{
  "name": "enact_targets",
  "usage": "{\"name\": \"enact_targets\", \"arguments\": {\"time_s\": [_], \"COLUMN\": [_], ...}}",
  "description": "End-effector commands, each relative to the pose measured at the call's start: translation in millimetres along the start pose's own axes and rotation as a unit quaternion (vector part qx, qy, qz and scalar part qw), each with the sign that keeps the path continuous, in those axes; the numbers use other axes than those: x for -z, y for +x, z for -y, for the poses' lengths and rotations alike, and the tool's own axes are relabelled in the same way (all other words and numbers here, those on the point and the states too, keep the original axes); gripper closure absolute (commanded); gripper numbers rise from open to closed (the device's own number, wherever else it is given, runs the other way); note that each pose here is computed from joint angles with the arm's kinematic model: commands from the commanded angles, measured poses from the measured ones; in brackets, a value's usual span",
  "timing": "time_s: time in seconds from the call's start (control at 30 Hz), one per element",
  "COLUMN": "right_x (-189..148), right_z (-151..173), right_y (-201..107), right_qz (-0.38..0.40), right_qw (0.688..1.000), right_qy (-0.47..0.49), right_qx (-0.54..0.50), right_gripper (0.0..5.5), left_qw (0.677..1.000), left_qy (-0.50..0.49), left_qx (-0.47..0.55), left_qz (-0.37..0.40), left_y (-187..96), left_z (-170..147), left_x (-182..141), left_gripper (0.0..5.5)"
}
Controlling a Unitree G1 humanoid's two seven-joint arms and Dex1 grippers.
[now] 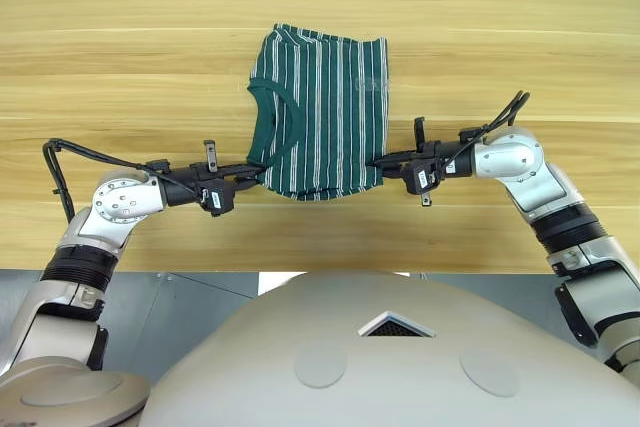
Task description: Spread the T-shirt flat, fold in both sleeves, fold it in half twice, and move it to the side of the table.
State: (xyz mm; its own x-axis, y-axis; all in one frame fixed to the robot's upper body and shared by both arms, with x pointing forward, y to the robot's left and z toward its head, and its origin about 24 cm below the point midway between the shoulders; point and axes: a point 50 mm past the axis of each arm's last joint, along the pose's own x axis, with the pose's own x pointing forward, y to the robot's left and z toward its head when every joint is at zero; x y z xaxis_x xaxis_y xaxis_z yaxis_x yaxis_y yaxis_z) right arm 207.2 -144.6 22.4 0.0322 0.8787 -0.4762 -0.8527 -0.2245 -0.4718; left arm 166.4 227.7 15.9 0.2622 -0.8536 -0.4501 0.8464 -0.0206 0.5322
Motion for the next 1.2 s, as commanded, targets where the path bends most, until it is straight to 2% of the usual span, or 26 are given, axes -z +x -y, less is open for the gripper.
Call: {"name": "enact_targets", "arguments": {"time_s": [0.03,0.2,0.37,0.47,0.57,0.7,0.83,1.03,1.2], "right_x": [-0.3,-7.9,-31.4,-41.7,-32.0,-11.7,13.8,32.2,43.3], "right_z": [6.5,7.6,2.4,9.3,23.1,52.5,63.5,74.3,77.4], "right_y": [-2.8,-16.6,-64.4,-78.4,-83.1,-80.3,-79.2,-75.6,-72.0], "right_qz": [0.003,0.035,0.093,0.118,0.115,0.118,0.120,0.121,0.139], "right_qw": [1.000,0.999,0.989,0.984,0.979,0.968,0.951,0.933,0.914], "right_qy": [0.002,0.037,0.110,0.125,0.156,0.207,0.280,0.337,0.382], "right_qx": [0.005,-0.006,-0.041,-0.053,-0.063,-0.082,-0.061,-0.039,-0.012], "right_gripper": [5.39,5.39,5.40,5.40,5.40,5.40,5.40,5.40,5.40], "left_qw": [1.000,0.998,0.996,0.997,0.997,0.990,0.982,0.979,0.971], "left_qy": [-0.029,-0.039,-0.027,-0.032,-0.063,-0.099,-0.144,-0.184,-0.231], "left_qx": [0.013,-0.029,-0.040,-0.012,0.030,0.089,0.107,0.078,0.057], "left_qz": [0.004,0.046,0.077,0.068,0.045,0.054,0.063,0.043,0.032], "left_y": [6.5,-0.3,-14.9,-19.7,-17.3,14.3,32.4,42.0,48.8], "left_z": [13.6,-1.0,-8.9,-13.0,-23.8,-55.7,-92.6,-136.4,-141.1], "left_x": [3.1,-12.7,-44.9,-57.7,-53.0,-43.2,-34.0,-12.2,7.9], "left_gripper": [5.50,5.50,5.50,5.50,5.50,5.50,5.50,5.50,5.50]}}
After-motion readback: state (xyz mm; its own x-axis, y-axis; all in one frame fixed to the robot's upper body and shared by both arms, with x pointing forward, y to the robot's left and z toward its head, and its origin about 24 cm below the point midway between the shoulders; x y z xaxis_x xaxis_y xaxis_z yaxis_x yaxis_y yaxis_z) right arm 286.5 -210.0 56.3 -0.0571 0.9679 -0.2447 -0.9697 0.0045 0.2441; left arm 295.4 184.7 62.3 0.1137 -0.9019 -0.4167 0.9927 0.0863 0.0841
